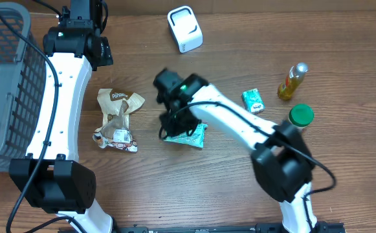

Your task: Scan the item barcode

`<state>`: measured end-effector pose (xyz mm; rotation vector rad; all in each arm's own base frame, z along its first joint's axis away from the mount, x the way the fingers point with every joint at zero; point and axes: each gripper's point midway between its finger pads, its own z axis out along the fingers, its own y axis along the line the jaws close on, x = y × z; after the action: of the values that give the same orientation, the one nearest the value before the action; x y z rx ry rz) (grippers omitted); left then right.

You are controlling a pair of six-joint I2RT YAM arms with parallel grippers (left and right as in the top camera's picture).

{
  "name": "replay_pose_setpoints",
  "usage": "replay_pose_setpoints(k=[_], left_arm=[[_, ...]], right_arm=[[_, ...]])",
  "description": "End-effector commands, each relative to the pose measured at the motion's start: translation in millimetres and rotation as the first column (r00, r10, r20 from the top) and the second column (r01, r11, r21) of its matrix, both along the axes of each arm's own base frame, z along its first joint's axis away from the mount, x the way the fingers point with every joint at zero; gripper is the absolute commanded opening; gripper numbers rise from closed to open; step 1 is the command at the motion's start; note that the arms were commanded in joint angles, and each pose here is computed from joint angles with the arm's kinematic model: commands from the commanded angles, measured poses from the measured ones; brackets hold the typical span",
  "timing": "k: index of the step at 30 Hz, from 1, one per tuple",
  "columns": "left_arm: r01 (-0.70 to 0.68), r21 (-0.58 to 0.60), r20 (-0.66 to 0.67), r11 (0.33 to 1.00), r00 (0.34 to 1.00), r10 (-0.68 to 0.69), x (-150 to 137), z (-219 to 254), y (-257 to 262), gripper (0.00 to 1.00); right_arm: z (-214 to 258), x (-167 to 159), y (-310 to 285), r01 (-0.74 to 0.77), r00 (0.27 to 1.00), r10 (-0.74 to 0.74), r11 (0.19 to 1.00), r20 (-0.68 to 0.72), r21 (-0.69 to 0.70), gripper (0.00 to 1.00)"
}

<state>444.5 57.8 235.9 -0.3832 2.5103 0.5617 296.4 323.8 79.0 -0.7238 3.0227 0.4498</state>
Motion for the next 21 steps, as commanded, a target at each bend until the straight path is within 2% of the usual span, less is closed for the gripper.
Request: replay_pose_setpoints(k=[1, 3, 4, 8, 14, 21], left_arm=[[0.007, 0.013, 0.032, 1.0, 0.999, -0.007, -0.3, 14.4, -1.0, 1.0], [0.007, 0.013, 0.032, 1.0, 0.999, -0.007, -0.3, 14.4, -1.0, 1.0], [0.007, 0.013, 0.032, 1.0, 0.999, -0.007, -0.3, 14.4, -1.0, 1.0], [0.007, 0.013, 0.032, 1.0, 0.999, -0.007, -0.3, 14.5, -1.0, 1.0], [0.007, 0.013, 0.032, 1.0, 0.999, -0.007, -0.3, 14.5, -1.0, 0.99], [0.007, 0.013, 0.032, 1.0, 0.999, -0.007, -0.3, 14.4, -1.0, 1.0]], right_arm=[[40.8, 38.3, -36.2, 0.224, 0.974, -0.225, 0.974, 0.034, 0.044, 0.35], [41.3, 51.0, -60.7, 0.307, 0.952, -0.306, 0.95, -0.026, 0.059, 0.91], [42.2, 55.8, -72.5, 0.346, 0.937, -0.341, 0.934, -0.077, 0.083, 1.0], [44.8, 59.0, -101.8, 0.403, 0.907, -0.381, 0.908, -0.18, 0.111, 0.99], [23.0, 42.6, -110.6, 0.39, 0.903, -0.367, 0.918, -0.222, 0.068, 0.92], [-1.1, 31.8, -107.2, 0.429, 0.888, -0.396, 0.896, -0.232, 0.112, 0.84]])
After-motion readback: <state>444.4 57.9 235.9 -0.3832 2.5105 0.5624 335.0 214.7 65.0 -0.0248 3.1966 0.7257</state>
